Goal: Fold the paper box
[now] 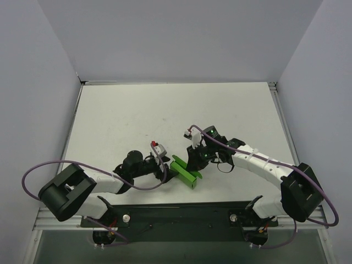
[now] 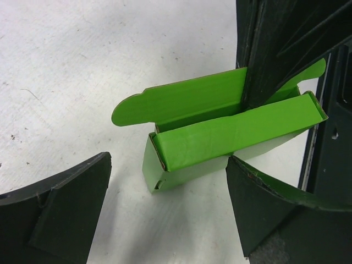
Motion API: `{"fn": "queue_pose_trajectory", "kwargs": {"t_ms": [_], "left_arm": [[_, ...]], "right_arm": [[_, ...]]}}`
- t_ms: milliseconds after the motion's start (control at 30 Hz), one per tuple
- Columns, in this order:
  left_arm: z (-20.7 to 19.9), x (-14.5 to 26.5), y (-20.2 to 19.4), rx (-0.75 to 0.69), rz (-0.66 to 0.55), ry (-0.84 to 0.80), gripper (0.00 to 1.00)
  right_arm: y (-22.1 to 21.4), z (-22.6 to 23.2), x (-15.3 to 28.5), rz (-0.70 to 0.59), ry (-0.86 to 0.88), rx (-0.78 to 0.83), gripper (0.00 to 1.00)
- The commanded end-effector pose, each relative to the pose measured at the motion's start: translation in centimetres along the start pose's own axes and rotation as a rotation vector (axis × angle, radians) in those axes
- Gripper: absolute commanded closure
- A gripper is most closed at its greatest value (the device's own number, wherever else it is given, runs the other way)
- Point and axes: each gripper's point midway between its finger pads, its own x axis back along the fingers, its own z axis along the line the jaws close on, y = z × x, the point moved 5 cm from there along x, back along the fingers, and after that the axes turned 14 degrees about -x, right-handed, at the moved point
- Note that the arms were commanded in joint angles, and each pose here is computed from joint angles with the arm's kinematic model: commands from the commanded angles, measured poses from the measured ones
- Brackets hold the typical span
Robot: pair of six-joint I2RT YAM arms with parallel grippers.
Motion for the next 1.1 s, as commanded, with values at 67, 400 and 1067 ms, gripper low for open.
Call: {"fn": "queue_pose_trajectory", "kwargs": {"t_ms": [67,400,1067], "left_arm": [[-0.8,0.5,3.2,-0.048,-0.134,-0.056,0.05],[-3.8,2.5,5.1,0.013,-0.197,-0.226,0.07],[-6.6,4.6,6.5,0.099,-0.234,-0.362,0.66]], "right_arm": [[-0.1,3.0,1.0,0.060,0.190,0.026,1.00],[0.5,5.2,2.4,0.064,0.304,0.039,1.00],[1.6,6.2,3.5,0.058,0.346,0.041,0.72]]}}
